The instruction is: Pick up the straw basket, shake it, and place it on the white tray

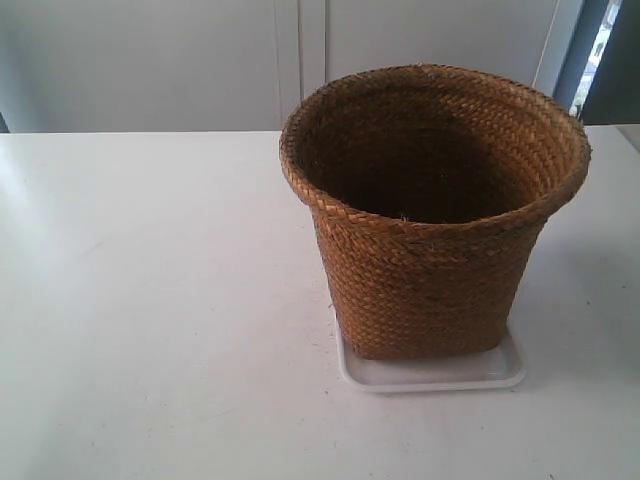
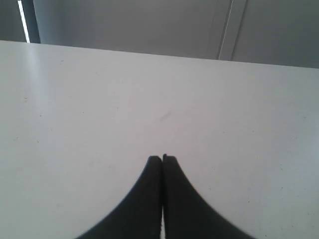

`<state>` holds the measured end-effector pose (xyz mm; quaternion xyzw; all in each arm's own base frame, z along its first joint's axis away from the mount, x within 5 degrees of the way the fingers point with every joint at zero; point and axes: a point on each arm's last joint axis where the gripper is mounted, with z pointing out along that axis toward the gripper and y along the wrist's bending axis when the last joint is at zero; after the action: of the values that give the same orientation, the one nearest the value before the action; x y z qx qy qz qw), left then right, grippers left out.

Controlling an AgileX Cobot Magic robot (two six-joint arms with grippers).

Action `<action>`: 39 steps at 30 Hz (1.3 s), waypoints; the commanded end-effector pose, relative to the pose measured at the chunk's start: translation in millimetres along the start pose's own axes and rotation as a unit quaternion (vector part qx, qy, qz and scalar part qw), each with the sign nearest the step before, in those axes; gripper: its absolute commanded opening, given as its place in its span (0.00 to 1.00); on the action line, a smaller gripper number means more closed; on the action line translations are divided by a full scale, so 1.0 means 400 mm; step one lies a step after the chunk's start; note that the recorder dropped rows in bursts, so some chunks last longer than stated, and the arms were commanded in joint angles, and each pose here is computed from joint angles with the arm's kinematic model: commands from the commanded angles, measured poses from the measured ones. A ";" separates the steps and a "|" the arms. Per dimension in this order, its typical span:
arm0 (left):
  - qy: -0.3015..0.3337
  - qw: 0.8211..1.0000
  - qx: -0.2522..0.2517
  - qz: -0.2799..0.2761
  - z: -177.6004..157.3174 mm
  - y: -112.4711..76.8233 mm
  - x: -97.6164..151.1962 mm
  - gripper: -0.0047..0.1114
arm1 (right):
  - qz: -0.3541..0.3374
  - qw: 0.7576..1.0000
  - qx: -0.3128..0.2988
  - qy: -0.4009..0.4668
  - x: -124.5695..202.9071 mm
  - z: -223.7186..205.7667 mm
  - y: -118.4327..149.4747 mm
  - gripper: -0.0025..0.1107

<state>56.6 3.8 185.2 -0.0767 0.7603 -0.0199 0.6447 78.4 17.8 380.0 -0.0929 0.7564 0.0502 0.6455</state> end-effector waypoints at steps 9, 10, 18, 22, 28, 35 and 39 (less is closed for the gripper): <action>0.134 0.991 -0.015 0.000 -0.009 0.007 0.065 0.04 | -0.003 1.000 0.002 -0.004 0.002 -0.003 0.000 0.02; 0.134 0.991 -0.015 0.000 -0.009 0.007 0.065 0.04 | -0.003 1.000 0.002 -0.004 0.002 -0.003 0.000 0.02; 0.134 0.991 -0.015 0.000 -0.009 0.007 0.065 0.04 | -0.003 1.000 0.001 -0.004 0.002 -0.003 0.000 0.02; 0.133 0.991 -0.015 0.001 -0.008 0.007 0.065 0.04 | -0.007 1.000 0.002 0.000 0.006 -0.008 0.001 0.02; 0.133 0.991 -0.015 0.001 -0.008 0.007 0.065 0.04 | -0.020 1.000 0.015 0.014 0.096 -0.037 0.009 0.02; 0.133 0.991 -0.015 0.001 -0.008 0.007 0.065 0.04 | 0.012 0.997 0.052 -0.048 0.234 -0.028 0.003 0.02; 0.133 0.991 -0.015 0.001 -0.008 0.007 0.065 0.04 | 0.060 0.987 0.092 -0.114 0.318 -0.003 -0.016 0.02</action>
<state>49.5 2.8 161.4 -0.0819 0.8375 -0.0186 0.5399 57.0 7.3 272.6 -0.0262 0.7192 0.0277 0.6937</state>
